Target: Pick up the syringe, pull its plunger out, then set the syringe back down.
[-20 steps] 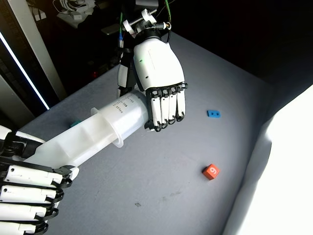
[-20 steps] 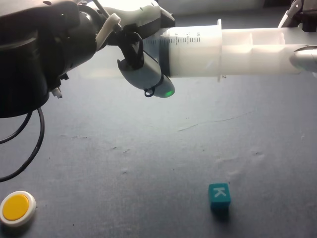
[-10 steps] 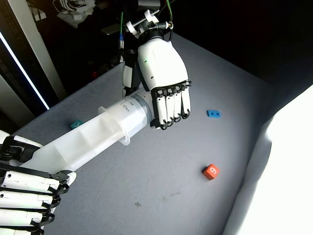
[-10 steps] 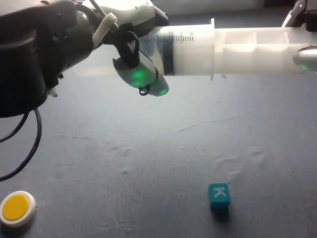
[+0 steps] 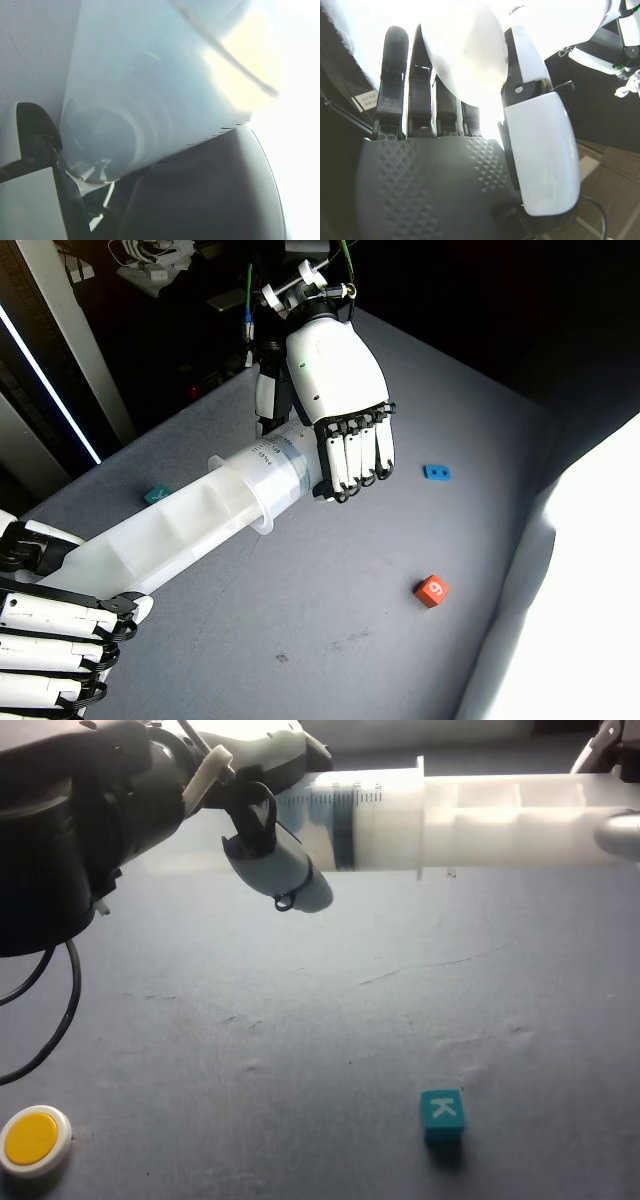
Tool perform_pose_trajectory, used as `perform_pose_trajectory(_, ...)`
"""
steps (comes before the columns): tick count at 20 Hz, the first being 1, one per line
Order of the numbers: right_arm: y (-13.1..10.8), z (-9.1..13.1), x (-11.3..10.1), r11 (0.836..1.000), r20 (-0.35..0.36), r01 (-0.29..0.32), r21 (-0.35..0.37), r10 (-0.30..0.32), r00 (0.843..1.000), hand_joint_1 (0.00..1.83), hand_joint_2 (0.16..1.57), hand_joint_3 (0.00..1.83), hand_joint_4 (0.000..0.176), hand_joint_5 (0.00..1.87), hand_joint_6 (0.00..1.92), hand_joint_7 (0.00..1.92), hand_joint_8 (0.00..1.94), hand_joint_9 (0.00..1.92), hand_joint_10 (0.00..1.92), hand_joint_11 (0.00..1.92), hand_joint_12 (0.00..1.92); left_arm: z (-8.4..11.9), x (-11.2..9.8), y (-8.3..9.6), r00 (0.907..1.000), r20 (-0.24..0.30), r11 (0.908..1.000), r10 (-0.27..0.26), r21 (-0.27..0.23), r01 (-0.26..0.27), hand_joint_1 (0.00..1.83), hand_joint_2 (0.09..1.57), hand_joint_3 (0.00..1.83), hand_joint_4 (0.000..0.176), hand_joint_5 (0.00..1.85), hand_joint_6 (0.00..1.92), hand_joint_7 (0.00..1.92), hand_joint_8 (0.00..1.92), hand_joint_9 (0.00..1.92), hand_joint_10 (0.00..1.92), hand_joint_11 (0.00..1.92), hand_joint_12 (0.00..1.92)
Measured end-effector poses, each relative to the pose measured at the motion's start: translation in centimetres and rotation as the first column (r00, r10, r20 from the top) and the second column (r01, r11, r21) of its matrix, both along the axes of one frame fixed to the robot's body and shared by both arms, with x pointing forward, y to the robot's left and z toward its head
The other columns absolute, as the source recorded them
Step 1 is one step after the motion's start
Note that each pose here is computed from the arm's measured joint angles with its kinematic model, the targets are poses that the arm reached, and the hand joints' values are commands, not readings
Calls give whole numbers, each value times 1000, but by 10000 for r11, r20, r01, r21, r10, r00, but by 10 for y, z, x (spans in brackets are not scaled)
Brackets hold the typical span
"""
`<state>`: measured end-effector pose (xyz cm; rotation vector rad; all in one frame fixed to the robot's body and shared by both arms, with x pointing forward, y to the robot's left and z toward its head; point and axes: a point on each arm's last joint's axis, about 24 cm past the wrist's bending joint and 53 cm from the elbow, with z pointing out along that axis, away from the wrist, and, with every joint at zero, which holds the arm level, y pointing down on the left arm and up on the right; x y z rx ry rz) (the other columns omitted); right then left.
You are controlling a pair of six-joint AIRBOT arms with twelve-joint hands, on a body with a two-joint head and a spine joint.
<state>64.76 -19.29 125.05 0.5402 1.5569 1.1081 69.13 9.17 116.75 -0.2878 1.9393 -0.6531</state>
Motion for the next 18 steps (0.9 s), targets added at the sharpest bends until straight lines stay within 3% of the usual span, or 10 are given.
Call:
perform_pose_trajectory(1, 1, -2, 0, 10000, -60, -33, -25, 33, 10000, 468, 1105, 0, 0, 86, 10, 139, 15, 164, 29, 0, 596, 0, 2, 5, 9999, 40, 9999, 123, 101, -123, 1113, 1294, 1, 17, 661, 1452, 665, 1538, 543, 1291, 333, 1603)
perform_pose_trajectory(2, 1, -2, 0, 10000, -93, -36, -24, 36, 10000, 570, 987, 0, 0, 84, 2, 142, 4, 162, 9, 0, 538, 0, 4, 11, 9995, 57, 9993, 321, 169, -322, 1116, 1289, 0, 14, 660, 1445, 682, 1523, 553, 1297, 346, 1609)
perform_pose_trajectory(4, -5, 2, 1, 10000, 53, 87, -39, -87, 9999, 598, 954, 0, 0, 84, 1, 143, 2, 162, 4, 0, 521, -1, 9, 27, 9971, 103, 9965, 758, 358, -761, 1117, 1288, 0, 14, 660, 1442, 686, 1519, 556, 1299, 349, 1610)
perform_pose_trajectory(7, -3, 1, 0, 10000, 42, 43, -63, -43, 10000, 490, 778, 0, 0, 2, 0, 54, 3, 69, 3, 0, 304, -2, 9, 30, 9963, 93, 9956, 850, 389, -853, 1117, 1286, 1, 20, 667, 1452, 681, 1504, 558, 1274, 346, 1575)
perform_pose_trajectory(11, -1, 2, 0, 9999, 97, -24, -161, 26, 9999, 485, 762, 0, 0, 0, 0, 40, 0, 47, 0, 0, 244, -2, 8, 25, 9977, 73, 9972, 675, 330, -677, 1115, 1287, 0, 23, 668, 1471, 677, 1494, 565, 1288, 367, 1579)
perform_pose_trajectory(14, 0, 2, -1, 9997, 135, -73, -242, 76, 9999, 458, 767, 0, 0, 0, 0, 33, 0, 41, 1, 0, 231, -2, 8, 25, 9977, 73, 9972, 675, 330, -677, 1120, 1285, 0, 11, 659, 1433, 694, 1508, 556, 1280, 346, 1610)
perform_pose_trajectory(18, 1, 2, -1, 9995, 175, -112, -299, 118, 9998, 489, 807, 9, 0, 0, 0, 35, 4, 50, 4, 0, 234, -11, 5, 27, 9976, -14, 9967, 694, 417, -693, 1107, 1299, 2, 19, 624, 1539, 680, 1484, 541, 1296, 342, 1596)
